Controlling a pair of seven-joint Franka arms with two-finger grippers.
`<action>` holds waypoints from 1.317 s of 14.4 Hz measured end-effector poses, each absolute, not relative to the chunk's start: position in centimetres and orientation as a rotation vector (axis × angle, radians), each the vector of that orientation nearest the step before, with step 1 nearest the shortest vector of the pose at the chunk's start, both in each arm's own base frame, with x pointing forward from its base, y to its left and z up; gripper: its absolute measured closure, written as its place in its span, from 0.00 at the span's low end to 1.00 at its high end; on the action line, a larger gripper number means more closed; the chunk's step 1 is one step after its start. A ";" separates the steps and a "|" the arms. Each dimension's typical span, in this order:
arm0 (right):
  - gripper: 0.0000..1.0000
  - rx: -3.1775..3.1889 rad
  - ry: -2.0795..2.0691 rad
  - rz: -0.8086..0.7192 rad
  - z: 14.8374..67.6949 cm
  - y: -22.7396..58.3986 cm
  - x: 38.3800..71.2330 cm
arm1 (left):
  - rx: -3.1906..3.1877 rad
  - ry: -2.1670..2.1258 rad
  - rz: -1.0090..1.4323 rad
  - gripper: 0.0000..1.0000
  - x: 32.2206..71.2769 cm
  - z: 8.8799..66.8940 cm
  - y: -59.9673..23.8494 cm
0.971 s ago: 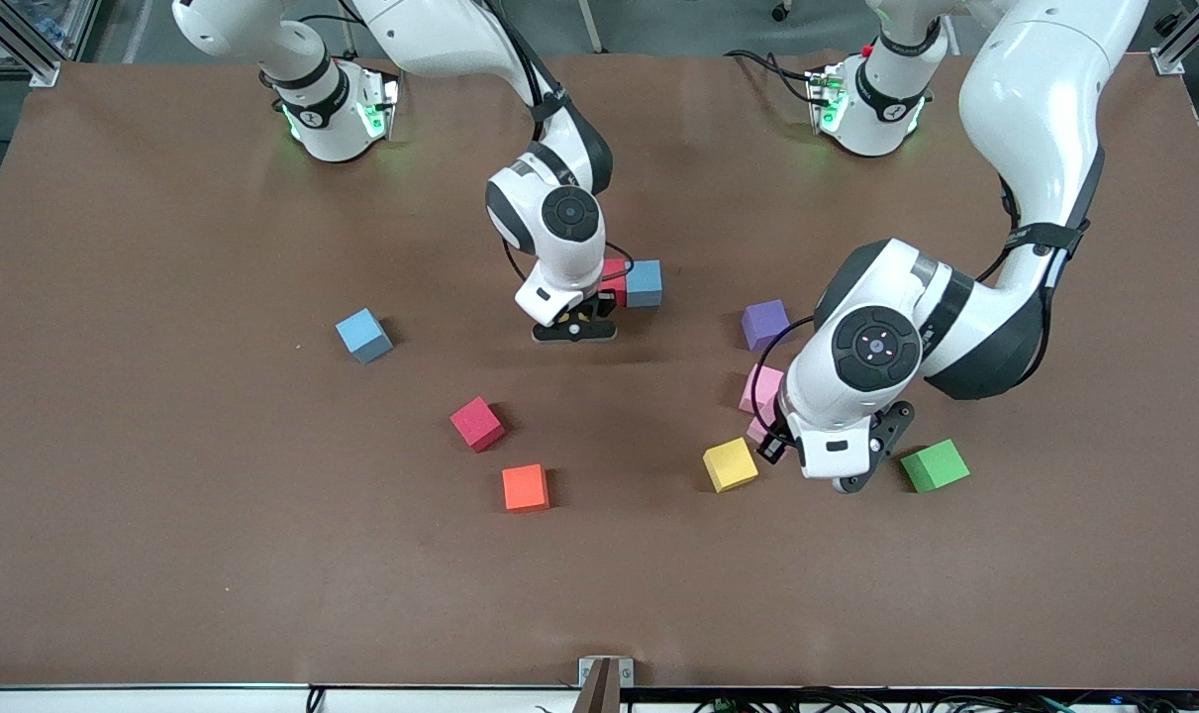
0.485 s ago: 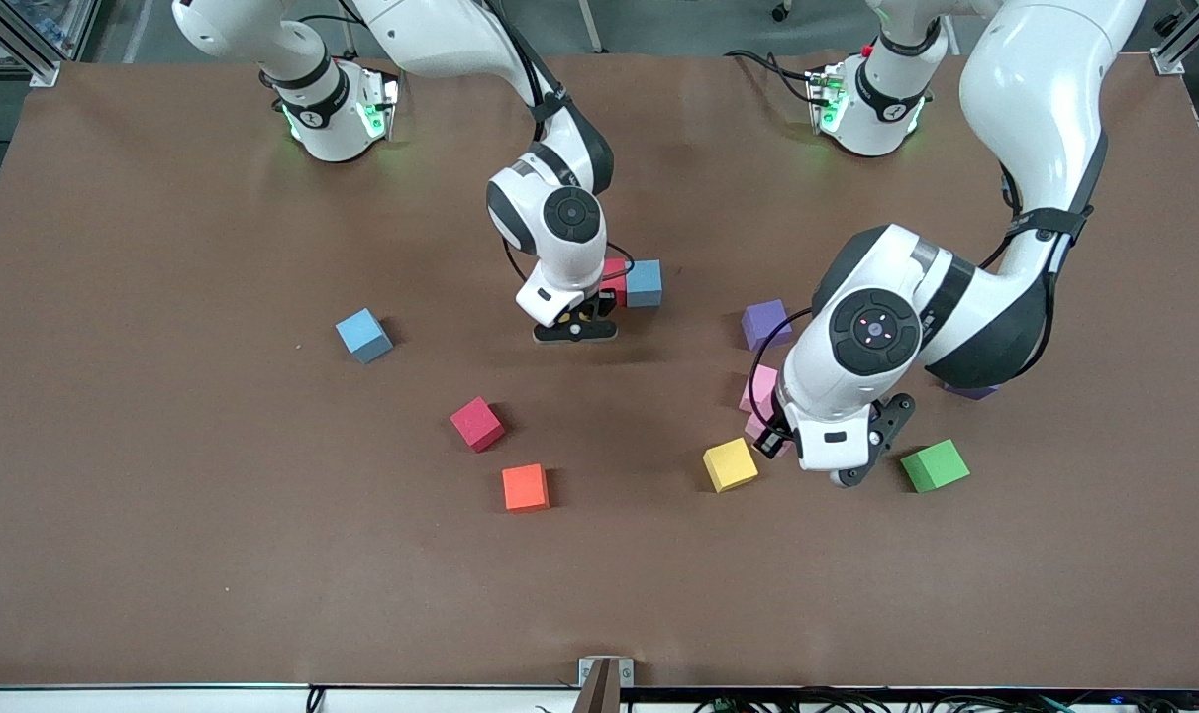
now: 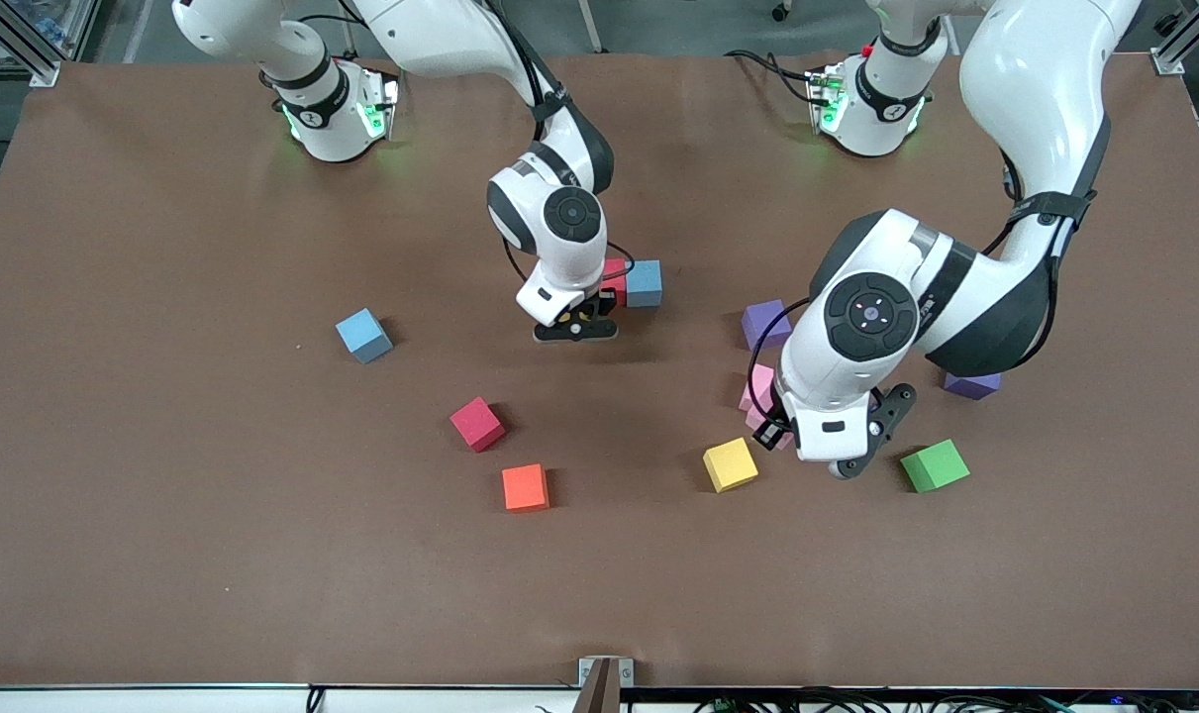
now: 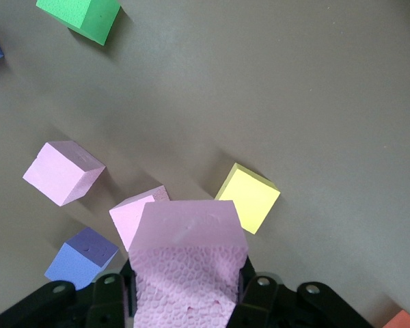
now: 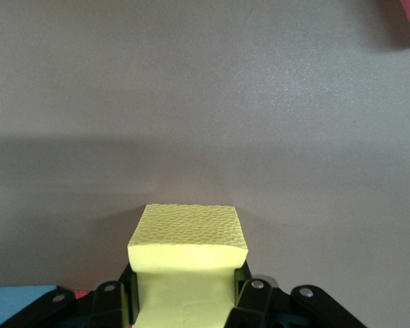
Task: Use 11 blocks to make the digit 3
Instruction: 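Release the yellow cube below the blue cube and lift the right gripper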
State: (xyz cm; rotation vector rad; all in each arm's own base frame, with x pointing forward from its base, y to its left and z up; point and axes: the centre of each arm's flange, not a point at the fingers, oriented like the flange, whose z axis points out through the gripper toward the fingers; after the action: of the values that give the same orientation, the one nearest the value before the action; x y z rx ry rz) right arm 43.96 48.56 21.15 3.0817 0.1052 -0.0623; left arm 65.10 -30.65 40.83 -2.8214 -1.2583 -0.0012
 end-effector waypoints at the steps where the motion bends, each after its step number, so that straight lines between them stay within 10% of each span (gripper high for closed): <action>1: 0.47 3.081 0.106 -0.063 21.2 48.6 43.9 | -2.819 -1.264 -0.001 0.46 65.2 40.8 -30.4; 15: 0.47 3.078 0.113 -0.067 21.1 48.8 43.7 | -2.802 -1.201 0.036 0.46 65.0 40.2 -29.6; 19: 0.12 3.063 0.125 -0.084 20.1 48.7 43.4 | -2.798 -1.192 0.047 0.46 64.9 39.6 -29.8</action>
State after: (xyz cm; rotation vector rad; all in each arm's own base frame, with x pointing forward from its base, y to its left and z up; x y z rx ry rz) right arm 43.43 48.67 20.05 3.0635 0.1252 -0.0838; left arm 64.89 -29.77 39.62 -2.7980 -1.1920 0.0469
